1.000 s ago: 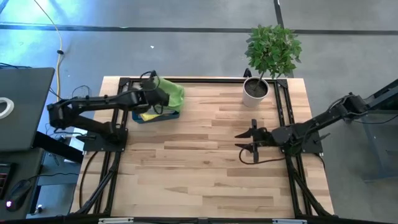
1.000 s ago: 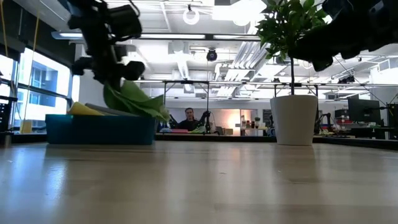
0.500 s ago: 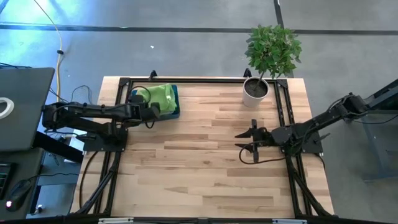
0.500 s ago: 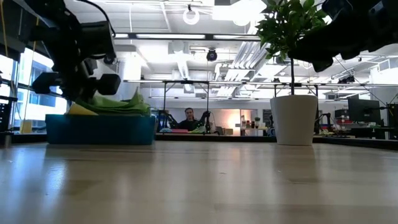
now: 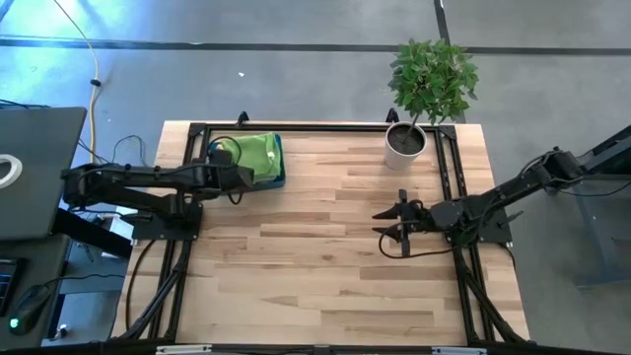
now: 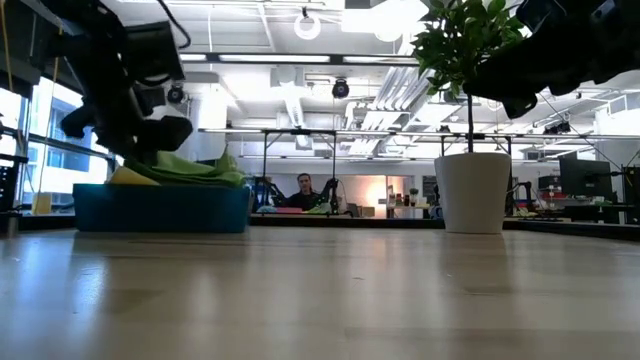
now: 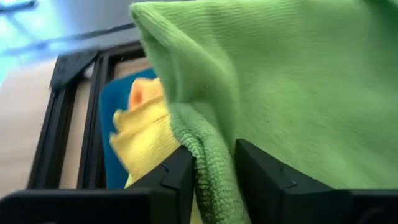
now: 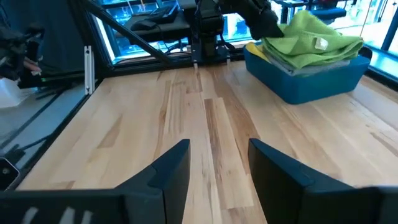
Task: Fold microfiber towels
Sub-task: Put the folded green microfiber cloth into the blue bin, then return to Home Position
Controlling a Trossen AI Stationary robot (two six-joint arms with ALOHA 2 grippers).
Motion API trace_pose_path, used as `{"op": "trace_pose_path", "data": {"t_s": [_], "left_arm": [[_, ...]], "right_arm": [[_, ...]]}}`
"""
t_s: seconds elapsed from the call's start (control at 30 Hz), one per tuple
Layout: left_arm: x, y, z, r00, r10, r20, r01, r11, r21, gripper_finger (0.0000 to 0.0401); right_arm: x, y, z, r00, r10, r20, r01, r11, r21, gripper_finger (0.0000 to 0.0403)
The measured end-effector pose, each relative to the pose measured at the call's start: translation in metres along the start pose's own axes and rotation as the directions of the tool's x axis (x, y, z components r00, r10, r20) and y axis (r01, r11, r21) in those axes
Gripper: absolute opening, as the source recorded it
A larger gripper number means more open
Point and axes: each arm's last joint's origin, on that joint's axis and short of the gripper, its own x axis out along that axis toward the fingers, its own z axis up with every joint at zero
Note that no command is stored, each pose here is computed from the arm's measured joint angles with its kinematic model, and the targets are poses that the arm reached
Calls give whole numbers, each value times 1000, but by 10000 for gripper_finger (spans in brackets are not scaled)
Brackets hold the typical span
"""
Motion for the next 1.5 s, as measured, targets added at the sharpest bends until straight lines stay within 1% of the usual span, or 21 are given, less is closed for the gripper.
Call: {"op": "trace_pose_path", "data": {"t_s": [0.13, 0.23, 0.3, 0.43, 0.5, 0.57, 0.6, 0.63, 0.7, 0.73, 0.77, 0.83, 0.9, 0.97, 1.03, 1.13, 1.17, 1.23, 1.37, 1.43, 1.5], "left_arm": [[-15, -1, 19, 998, -54, -16, 56, 986, 156, 124], [-31, 3, 38, 998, -56, -4, 56, 985, 165, 132], [-42, 8, 50, 999, -37, 20, 33, 985, 169, 133], [-59, 21, 66, 997, 28, 69, -41, 980, 195, 133], [-65, 27, 70, 997, 33, 68, -47, 978, 201, 133], [-70, 30, 72, 999, -7, 51, -3, 982, 189, 133], [-72, 31, 71, 999, -38, 28, 31, 978, 208, 133], [-74, 31, 69, 997, -75, -3, 73, 964, 255, 133], [-80, 34, 64, 986, -145, -80, 164, 915, 369, 133], [-83, 37, 62, 978, -177, -107, 205, 897, 392, 133], [-87, 40, 60, 972, -205, -114, 234, 889, 393, 133], [-95, 49, 59, 961, -257, -98, 275, 887, 370, 133], [-103, 61, 58, 947, -317, -59, 318, 893, 319, 133], [-111, 75, 56, 923, -384, -14, 375, 892, 254, 133], [-114, 86, 52, 890, -455, 28, 442, 876, 191, 133], [-111, 96, 40, 825, -560, 70, 548, 824, 144, 133], [-109, 95, 35, 800, -595, 79, 583, 801, 137, 133], [-103, 90, 23, 736, -672, 87, 659, 740, 136, 133], [-92, 67, 0, 579, -808, 110, 791, 589, 165, 133], [-89, 54, -10, 480, -866, 141, 844, 500, 194, 133], [-87, 42, -18, 367, -913, 178, 885, 402, 235, 133]], "right_arm": [[0, 0, 0, 1000, 1, -1, -1, 999, 47, 154], [0, 0, 0, 1000, 1, -2, 0, 997, 76, 154], [0, 0, -1, 1000, -1, -9, 1, 997, 75, 154], [0, 0, -3, 1000, -4, -26, 6, 998, 65, 154], [0, -1, -4, 999, -8, -40, 11, 998, 60, 154], [0, -1, -6, 998, -18, -59, 21, 998, 56, 154], [0, -2, -7, 997, -20, -68, 24, 998, 58, 154], [0, -2, -8, 997, -22, -73, 26, 998, 64, 154], [0, -2, -8, 997, -23, -75, 29, 997, 76, 154], [0, -2, -8, 997, -24, -74, 29, 997, 78, 154], [0, -2, -8, 997, -25, -74, 31, 997, 77, 154], [0, -2, -8, 997, -26, -74, 30, 998, 61, 154], [0, -2, -8, 997, -26, -74, 28, 999, 29, 154], [0, -2, -8, 997, -26, -74, 27, 1000, 11, 154], [0, -2, -8, 997, -26, -74, 27, 1000, 9, 154], [0, -2, -8, 997, -27, -75, 27, 1000, 9, 154], [0, -2, -8, 997, -27, -75, 27, 1000, 3, 154], [0, -2, -8, 997, -27, -75, 26, 1000, -11, 154], [0, -2, -8, 997, -22, -76, 21, 1000, -16, 154], [0, -1, -8, 997, -1, -80, -1, 1000, -15, 154], [0, 0, -8, 996, 25, -85, -26, 1000, -12, 154]]}}
